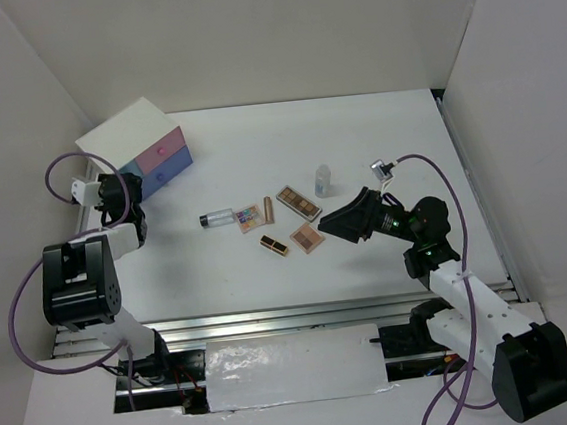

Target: Organize the makeup

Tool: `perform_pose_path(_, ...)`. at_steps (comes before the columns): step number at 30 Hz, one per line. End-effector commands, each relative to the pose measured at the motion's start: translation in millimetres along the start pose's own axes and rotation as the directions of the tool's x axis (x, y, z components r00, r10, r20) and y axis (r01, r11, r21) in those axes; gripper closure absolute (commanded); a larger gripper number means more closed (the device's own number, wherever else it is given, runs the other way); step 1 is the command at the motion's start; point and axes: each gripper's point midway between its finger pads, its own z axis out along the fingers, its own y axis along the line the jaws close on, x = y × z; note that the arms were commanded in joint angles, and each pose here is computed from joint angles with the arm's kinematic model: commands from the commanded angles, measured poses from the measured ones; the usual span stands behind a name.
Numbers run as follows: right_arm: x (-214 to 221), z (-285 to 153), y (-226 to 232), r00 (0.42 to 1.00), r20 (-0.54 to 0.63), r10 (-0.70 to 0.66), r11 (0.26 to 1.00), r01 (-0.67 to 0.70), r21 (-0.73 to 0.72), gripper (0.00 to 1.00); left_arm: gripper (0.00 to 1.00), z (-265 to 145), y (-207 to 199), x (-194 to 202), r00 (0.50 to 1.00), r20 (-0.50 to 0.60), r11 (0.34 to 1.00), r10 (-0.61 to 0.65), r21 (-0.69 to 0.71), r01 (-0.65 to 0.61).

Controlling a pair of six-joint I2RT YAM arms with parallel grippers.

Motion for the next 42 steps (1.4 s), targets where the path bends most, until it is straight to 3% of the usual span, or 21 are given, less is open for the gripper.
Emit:
perform_pose_path(1, -2, 1, 8, 0.999, 0.015, -0.039, 0.999, 0.039, -0.036, 0.0, 0.45, 8, -9, -13, 0.999, 0.047, 1.0, -0.003, 0.002, 0.003)
perform_pose_path(10, -3, 0, 9, 0.999, 0.025, -0.037, 0.998, 0.038, -0.046, 0.0, 0.44, 11, -12, -17, 0.998, 0.059, 1.0, 0.01, -0.018, -0.009)
perform_pose_path(19, -2, 0, 9, 0.999, 0.027, -0.038, 0.998, 0.039, -0.045, 0.0, 0.57, 14, -14, -15, 0.999, 0.049, 1.0, 0.023, -0.018, -0.022)
perform_pose_path(27, -2, 0, 9, 0.999, 0.027, -0.035, 0.998, 0.036, -0.043, 0.0, 0.78, 13, -21, -4, 0.999, 0.015, 0.999, 0.038, 0.005, -0.038)
perform_pose_path(42, -2, 0, 10, 0.999, 0.023, -0.041, 0.998, 0.042, -0.041, 0.0, 0.88, -24, -40, 21, 1.0, -0.016, 0.996, 0.027, 0.083, -0.025)
